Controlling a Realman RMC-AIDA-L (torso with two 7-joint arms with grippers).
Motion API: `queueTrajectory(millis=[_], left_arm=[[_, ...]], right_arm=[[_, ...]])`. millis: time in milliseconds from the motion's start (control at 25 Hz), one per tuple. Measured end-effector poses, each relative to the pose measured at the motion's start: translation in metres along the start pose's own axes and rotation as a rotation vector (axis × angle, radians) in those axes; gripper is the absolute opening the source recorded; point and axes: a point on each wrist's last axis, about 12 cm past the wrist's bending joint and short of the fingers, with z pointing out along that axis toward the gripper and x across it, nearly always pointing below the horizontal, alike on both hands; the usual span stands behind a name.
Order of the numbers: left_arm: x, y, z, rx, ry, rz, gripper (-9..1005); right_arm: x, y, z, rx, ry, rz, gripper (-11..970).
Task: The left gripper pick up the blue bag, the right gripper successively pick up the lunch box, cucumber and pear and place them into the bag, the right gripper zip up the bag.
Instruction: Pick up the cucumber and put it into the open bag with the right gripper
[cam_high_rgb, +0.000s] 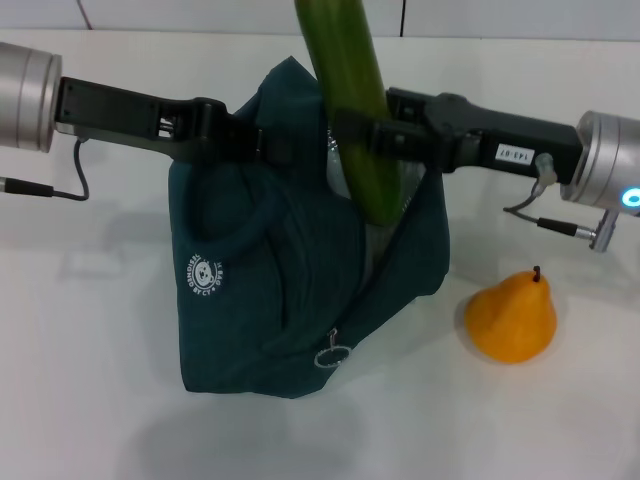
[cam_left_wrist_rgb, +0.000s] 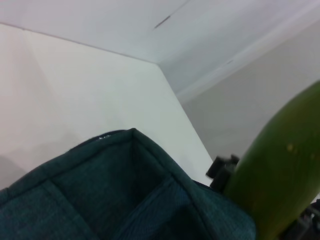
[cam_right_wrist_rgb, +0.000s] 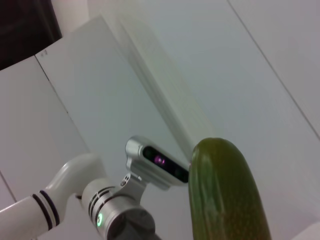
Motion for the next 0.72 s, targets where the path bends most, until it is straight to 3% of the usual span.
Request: queueTrajectory(millis=[720], left_arm=[[0.000, 0.001, -0.005, 0.000, -0.015, -0.001, 39]], right_arm=[[0.016, 0.002, 0.006, 0.009, 0.045, -0.043, 641]])
